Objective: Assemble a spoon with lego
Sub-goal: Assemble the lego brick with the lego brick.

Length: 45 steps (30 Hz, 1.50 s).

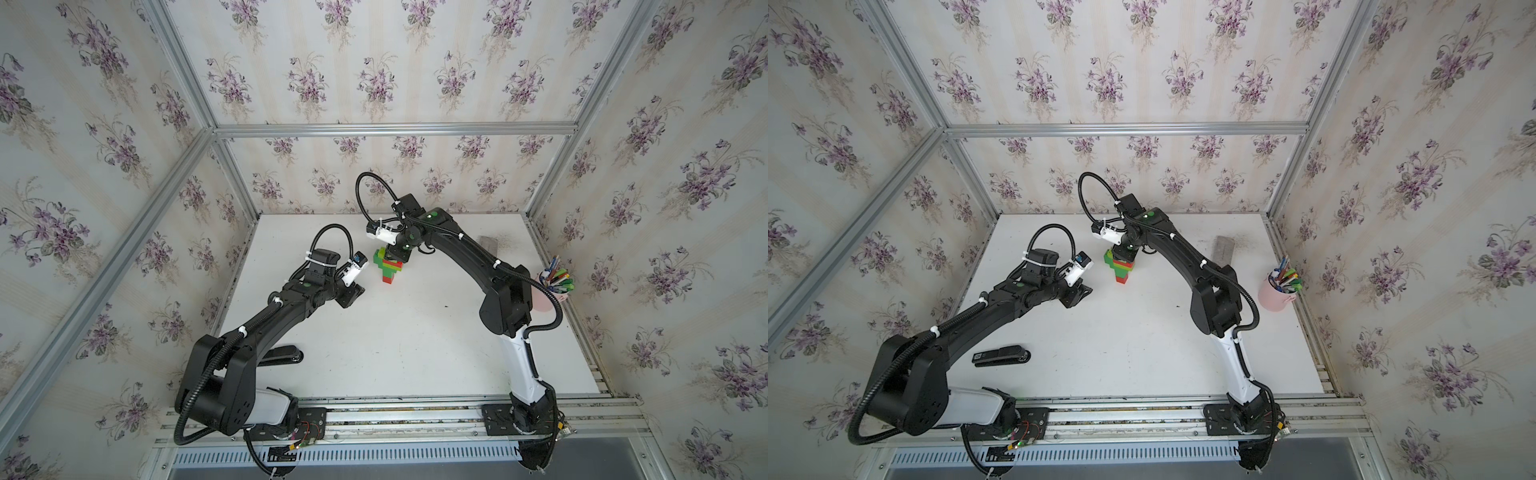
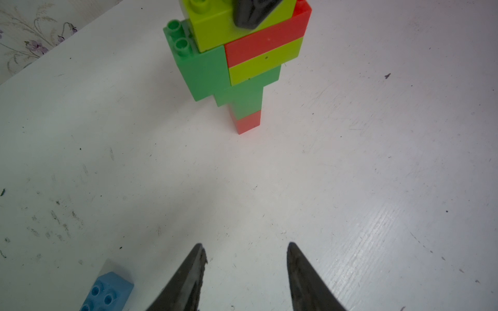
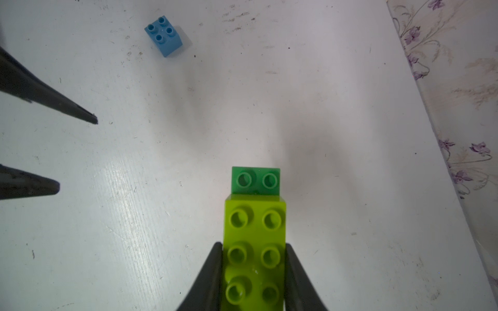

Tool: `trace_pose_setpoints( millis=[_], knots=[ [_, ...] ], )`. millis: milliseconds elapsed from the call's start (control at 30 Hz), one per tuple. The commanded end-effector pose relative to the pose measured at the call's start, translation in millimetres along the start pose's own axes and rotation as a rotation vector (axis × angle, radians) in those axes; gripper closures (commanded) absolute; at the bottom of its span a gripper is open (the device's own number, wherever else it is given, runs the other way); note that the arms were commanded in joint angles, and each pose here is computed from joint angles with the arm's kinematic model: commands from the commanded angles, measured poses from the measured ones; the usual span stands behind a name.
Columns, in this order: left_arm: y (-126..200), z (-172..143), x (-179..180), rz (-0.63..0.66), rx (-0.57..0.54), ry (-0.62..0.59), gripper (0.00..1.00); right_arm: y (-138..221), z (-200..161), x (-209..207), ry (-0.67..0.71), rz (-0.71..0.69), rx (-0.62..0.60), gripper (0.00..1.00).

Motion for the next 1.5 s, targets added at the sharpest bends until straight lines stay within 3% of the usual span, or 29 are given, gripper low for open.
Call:
trace_pose_setpoints(
  millis=[0, 333, 767, 1100, 1333, 1467],
  knots=[
    [1.4, 2.2, 1.7, 0.012, -0.005, -0.002, 0.5, -20.6, -32.2, 10.7, -0.022, 0.062, 0.193, 0.81],
    [2.9, 4.1, 2.6, 0.01, 0.023, -0.013, 0.49, -25.5, -32.2, 20.1, -0.038, 0.092, 0.213, 0.8],
    [5.7, 1.4, 3.2, 0.026, 0.057, -0.031, 0.49, -41.8, -47.1, 23.9, -0.098, 0.145, 0.273, 0.86],
    [5.4, 1.7, 3.5, 0.025, 0.062, -0.02, 0.48, 1.2, 3.1, 6.2, -0.073, 0.0, 0.056, 0.57],
    [8.5, 2.9, 3.8, 0.037, 0.059, -0.015, 0.48, 10.5, 9.8, -0.4, -0.068, -0.062, 0.032, 0.49],
    [12.9, 3.9, 5.4, 0.049, 0.072, 0.013, 0.43, 15.4, 9.9, -0.7, -0.066, -0.067, 0.028, 0.43]
  ],
)
Point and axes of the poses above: each gripper's point midway between its finger pads, its own y axis back along the fingers, its own x axis along the line the jaws close on, z = x × y, the point moved 9 cm from there along y, back along the fingers, and after that the axes turned 1 degree about y, right-handed, at the moved point
